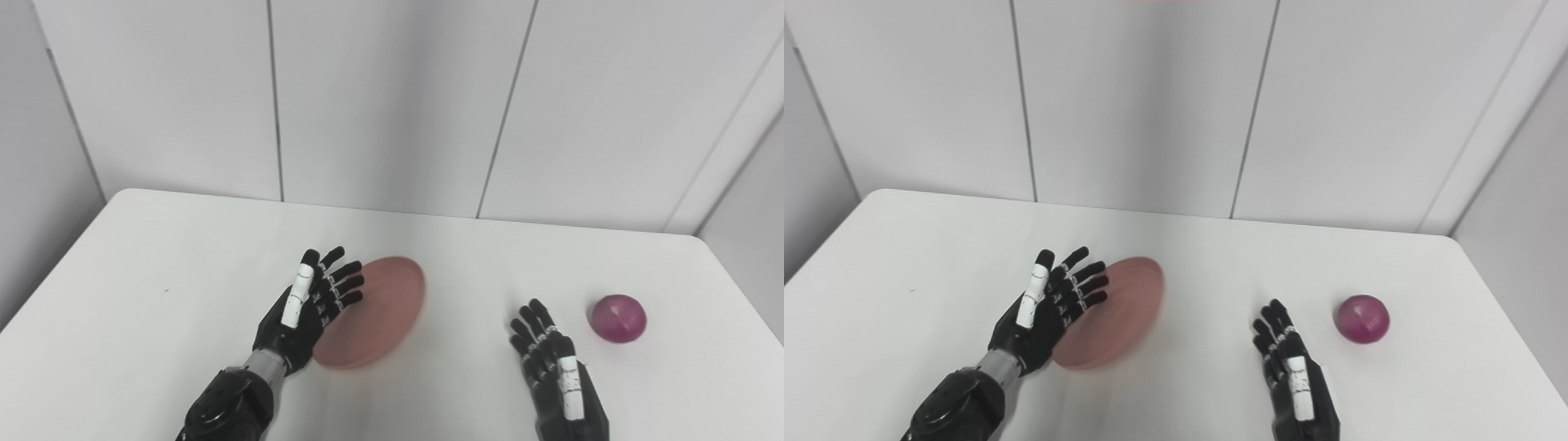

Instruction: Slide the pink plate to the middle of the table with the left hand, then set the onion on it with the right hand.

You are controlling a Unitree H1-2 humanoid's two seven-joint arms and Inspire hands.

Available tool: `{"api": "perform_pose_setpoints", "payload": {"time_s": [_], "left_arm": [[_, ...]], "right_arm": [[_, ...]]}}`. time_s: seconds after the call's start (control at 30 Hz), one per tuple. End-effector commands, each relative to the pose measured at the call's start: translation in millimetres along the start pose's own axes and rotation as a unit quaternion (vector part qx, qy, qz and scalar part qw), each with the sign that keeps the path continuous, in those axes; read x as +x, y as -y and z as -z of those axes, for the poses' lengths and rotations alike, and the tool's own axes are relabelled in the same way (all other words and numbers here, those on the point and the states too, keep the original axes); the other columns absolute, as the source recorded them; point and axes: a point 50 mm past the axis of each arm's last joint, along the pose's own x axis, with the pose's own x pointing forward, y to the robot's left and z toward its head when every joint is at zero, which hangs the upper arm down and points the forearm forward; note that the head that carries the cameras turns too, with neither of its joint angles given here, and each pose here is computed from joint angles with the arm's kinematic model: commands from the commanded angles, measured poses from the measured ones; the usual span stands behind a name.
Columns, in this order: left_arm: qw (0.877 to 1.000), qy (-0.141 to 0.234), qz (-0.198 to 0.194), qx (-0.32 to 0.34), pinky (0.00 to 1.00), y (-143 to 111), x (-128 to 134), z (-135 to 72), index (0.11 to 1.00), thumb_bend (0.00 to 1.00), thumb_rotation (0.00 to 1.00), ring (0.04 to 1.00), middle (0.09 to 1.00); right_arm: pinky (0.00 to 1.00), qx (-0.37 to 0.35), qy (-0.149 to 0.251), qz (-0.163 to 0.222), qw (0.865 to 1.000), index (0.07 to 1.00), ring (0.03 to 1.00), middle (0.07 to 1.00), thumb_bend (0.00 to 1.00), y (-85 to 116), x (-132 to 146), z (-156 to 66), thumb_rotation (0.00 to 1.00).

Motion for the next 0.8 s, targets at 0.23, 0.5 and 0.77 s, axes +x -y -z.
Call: {"api": "perform_pose_setpoints", "payload": {"time_s": [0.23, 0.5, 0.77], "left_arm": [[0.999, 0.044, 0.022, -0.006, 0.83, 12.3, 16.1, -34.0, 0.889, 0.84, 0.78, 0.840, 0.834], [0.995, 0.087, 0.044, -0.019, 0.79, 27.4, 22.4, -64.3, 0.868, 0.87, 0.76, 0.815, 0.816], [0.988, 0.141, 0.054, -0.017, 0.77, 42.4, 30.0, -113.3, 0.863, 0.90, 0.77, 0.794, 0.803]], "right_arm": [[0.97, 0.014, -0.035, 0.006, 0.999, 0.943, 0.942, 0.945, 0.90, -3.7, -4.0, 20.6, 0.79], [0.98, 0.013, -0.036, 0.003, 0.999, 0.950, 0.951, 0.951, 0.90, -3.8, -2.1, 24.1, 0.80], [0.97, 0.010, -0.039, 0.003, 0.999, 0.949, 0.946, 0.945, 0.90, -3.3, -1.7, 26.1, 0.80]]}}
